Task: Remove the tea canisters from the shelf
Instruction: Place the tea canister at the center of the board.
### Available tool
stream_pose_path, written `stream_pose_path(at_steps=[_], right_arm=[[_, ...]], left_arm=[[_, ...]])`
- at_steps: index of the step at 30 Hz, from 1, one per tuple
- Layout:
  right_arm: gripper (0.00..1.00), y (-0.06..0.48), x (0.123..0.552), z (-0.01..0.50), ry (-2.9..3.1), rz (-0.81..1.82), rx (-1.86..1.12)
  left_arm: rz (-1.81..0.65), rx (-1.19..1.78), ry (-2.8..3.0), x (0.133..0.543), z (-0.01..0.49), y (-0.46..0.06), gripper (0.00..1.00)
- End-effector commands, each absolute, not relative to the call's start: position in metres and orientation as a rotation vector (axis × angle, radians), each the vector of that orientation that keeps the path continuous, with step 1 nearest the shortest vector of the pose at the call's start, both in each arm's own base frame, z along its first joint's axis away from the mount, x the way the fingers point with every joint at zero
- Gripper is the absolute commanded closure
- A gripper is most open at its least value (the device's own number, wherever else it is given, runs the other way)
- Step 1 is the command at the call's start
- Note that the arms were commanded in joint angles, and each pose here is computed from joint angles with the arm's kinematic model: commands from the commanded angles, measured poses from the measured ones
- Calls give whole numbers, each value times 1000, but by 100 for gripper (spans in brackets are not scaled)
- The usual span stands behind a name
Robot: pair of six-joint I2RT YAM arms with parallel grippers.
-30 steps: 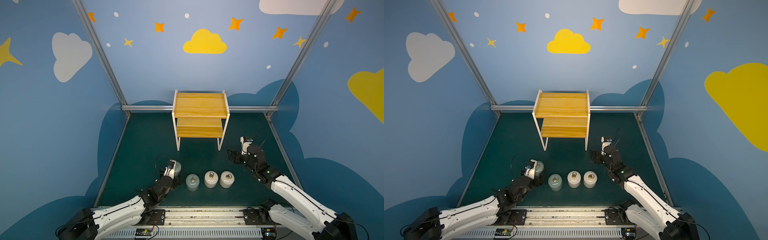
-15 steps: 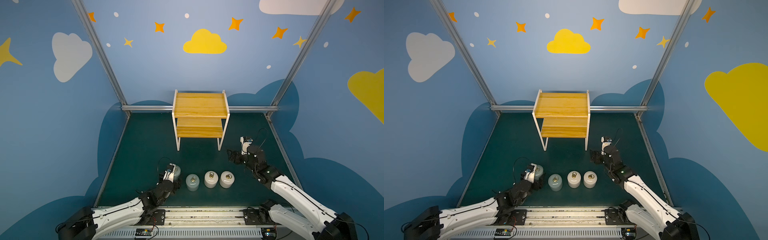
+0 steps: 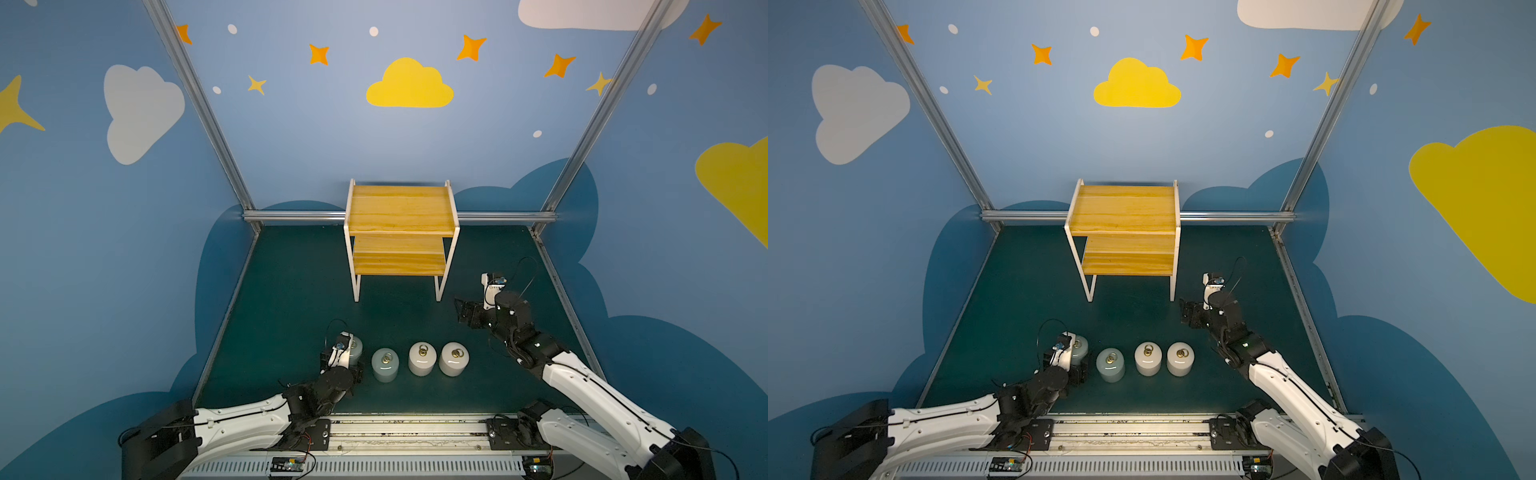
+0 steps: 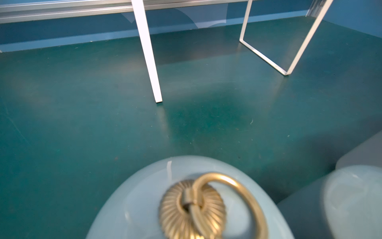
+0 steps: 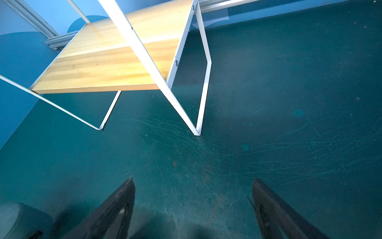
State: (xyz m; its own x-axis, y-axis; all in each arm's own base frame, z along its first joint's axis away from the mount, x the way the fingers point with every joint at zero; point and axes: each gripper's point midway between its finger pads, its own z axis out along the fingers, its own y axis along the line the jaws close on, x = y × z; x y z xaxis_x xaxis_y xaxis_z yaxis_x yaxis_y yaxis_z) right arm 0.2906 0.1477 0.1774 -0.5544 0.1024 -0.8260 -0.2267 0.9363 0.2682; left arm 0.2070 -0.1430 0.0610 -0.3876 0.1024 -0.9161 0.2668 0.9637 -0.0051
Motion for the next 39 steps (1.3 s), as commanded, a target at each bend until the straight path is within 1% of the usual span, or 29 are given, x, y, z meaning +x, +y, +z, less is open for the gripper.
stream_pose_path(at_steps=[1, 30, 39], right_arm=[[9, 144, 287, 174, 2129, 420, -87], [9, 144, 287, 172, 2134, 416, -86], [9, 145, 288, 168, 2140, 415, -89]], left_arm=[[-212, 172, 1914, 212, 76, -142, 41], [-191, 166, 1963, 207, 57, -150, 39], [-167, 149, 1973, 202, 52, -149, 31]])
